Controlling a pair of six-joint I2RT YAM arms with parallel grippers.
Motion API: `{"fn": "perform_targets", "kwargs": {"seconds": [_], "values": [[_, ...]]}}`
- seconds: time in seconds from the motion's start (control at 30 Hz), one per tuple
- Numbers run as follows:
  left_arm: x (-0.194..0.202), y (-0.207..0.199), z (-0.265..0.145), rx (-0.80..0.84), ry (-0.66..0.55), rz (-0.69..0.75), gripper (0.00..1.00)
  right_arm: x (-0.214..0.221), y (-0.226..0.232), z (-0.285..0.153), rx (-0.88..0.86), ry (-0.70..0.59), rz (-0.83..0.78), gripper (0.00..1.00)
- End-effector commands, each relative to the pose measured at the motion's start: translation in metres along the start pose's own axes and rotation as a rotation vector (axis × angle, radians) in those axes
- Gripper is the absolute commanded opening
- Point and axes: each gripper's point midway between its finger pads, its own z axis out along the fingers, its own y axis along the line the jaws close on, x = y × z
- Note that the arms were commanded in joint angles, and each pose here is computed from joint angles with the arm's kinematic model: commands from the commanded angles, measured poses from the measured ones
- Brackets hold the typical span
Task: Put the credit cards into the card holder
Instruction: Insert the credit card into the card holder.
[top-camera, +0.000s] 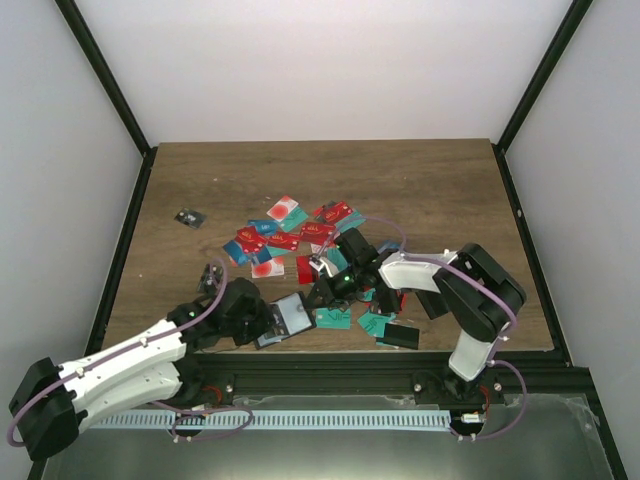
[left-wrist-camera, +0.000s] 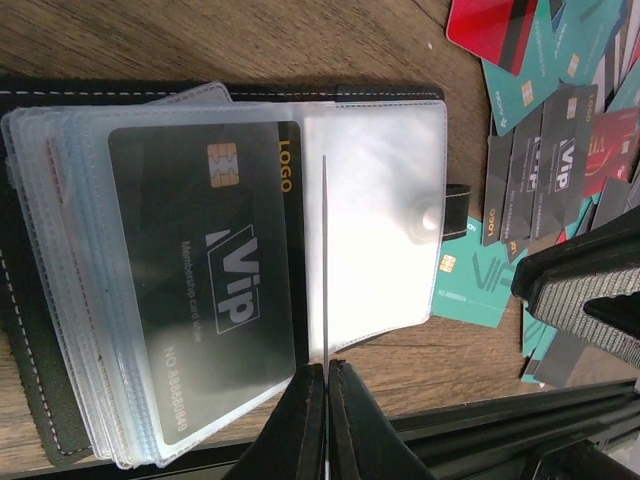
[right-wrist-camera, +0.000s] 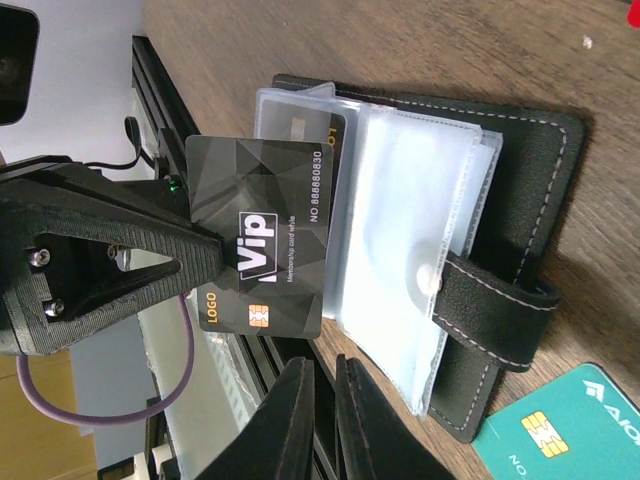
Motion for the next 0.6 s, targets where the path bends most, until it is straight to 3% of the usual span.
{"fn": "perform_targets", "kwargs": {"seconds": [0.0, 0.57], "values": [[0.002, 0.006, 0.003, -0.018, 0.009, 0.012, 0.04, -0.006, 0.003, 0.003, 0.001, 0.002, -0.028, 0.09], [0.005, 0.016, 0.015, -0.05, 0.032, 0.043, 0.04, 0.011, -0.02, 0.007, 0.056, 0.027, 0.009, 0.09]]}}
